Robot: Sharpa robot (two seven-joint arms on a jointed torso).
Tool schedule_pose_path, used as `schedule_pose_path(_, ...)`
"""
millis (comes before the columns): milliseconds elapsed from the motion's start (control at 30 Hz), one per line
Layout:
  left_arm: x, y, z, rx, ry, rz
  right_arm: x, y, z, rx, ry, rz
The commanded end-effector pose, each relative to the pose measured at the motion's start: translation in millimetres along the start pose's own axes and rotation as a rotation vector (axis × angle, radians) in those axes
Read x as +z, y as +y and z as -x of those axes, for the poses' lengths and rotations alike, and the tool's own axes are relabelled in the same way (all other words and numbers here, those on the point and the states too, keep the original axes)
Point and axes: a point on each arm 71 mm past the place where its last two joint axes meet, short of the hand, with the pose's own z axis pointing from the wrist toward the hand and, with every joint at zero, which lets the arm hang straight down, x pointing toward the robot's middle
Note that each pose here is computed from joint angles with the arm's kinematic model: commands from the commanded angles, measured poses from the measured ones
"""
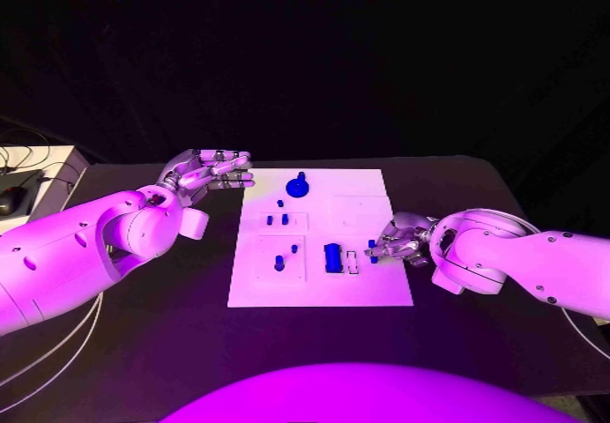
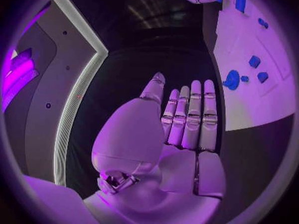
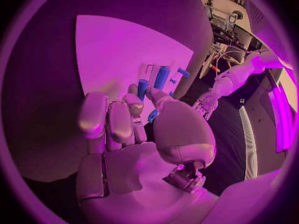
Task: Assemble the parts on the task board
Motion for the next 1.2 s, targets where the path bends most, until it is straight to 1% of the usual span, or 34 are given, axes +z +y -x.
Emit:
schedule_pose_path(33,0.0,-0.3,-2.6,-0.008,0.019,-0.003,-1.4,6.8,-1.6,0.056,0.004,0.016)
schedule_pose_path(267,-0.2,-0.2,-2.7,-0.008,0.021,0.000,2.6,13.4,-4.6,0.058,0.023,0.014)
schedule_pose_path(500,-0.7,-0.3,-2.8,-0.007,0.023,0.002,10.8,13.7,-13.5,0.046,0.044,-0.012)
schedule_pose_path(833,-1.0,-0.5,-2.6,-0.007,0.024,0.003,17.9,13.5,-21.7,0.016,0.050,-0.035)
schedule_pose_path(1200,-1.1,-0.5,-2.7,-0.007,0.025,0.003,20.0,17.2,-26.8,-0.005,0.047,-0.026)
